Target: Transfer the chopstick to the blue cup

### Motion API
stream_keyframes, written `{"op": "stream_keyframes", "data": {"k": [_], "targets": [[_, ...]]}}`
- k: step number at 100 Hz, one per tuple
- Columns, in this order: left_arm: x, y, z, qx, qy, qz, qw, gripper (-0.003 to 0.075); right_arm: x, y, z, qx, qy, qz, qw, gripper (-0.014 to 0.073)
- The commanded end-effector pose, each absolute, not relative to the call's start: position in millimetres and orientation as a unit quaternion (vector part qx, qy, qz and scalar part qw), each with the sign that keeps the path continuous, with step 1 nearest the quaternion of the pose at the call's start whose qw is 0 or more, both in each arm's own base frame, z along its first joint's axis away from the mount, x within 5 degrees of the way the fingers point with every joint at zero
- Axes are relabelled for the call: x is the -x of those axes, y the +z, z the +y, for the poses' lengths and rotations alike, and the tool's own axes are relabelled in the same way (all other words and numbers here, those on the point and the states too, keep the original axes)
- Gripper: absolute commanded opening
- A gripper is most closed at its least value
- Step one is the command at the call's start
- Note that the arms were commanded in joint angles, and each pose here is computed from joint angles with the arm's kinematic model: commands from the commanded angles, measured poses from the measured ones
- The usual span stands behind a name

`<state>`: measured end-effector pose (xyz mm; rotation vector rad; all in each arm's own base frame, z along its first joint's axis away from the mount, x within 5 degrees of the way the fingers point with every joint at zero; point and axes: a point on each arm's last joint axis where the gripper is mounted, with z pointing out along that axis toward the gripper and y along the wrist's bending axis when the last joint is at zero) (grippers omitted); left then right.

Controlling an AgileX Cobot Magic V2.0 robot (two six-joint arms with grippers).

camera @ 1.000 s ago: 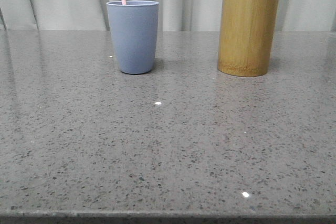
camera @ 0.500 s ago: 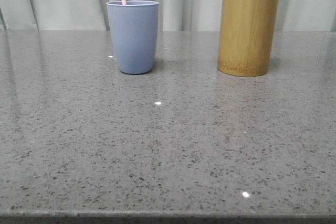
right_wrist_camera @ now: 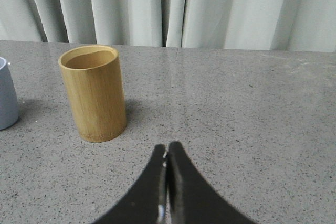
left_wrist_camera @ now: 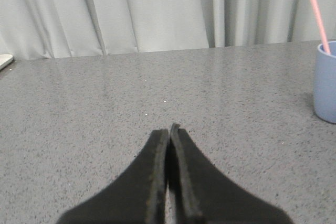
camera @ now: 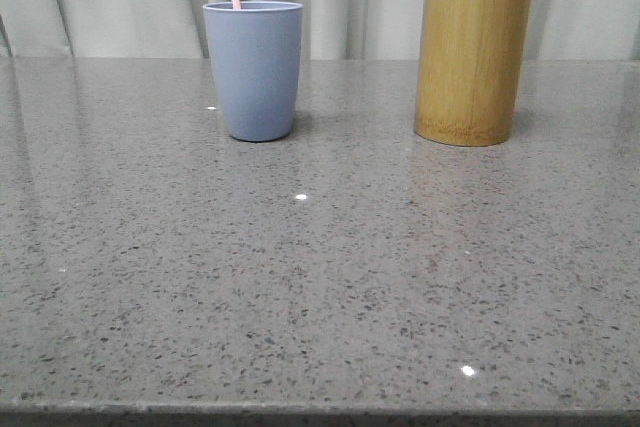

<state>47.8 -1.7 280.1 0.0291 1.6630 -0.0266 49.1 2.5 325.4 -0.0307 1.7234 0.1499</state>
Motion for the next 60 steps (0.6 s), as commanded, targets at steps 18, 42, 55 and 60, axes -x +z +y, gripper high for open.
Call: {"op": "stream_keyframes", "data": {"k": [18, 42, 55, 60], "targets": [[-50, 252, -2, -0.008, -0.014, 0.684, 0.729, -0.0019, -49, 339, 3, 0.018, 0.065, 0.728, 0.683, -0.0105], [-54, 216, -2, 0.006, -0.031, 0.677, 0.735, -0.0019, -49, 339, 3, 0.018, 0.065, 0.728, 0.683, -0.0105], [-54, 205, -2, 0.01, -0.036, 0.692, 0.721, -0.0019, -49, 339, 3, 0.018, 0.065, 0.728, 0.683, -0.0105], [-54, 204, -2, 0.01, -0.036, 0.697, 0.716, -0.0019, -49, 339, 3, 0.019, 0.065, 0.727, 0.683, -0.0105]]}}
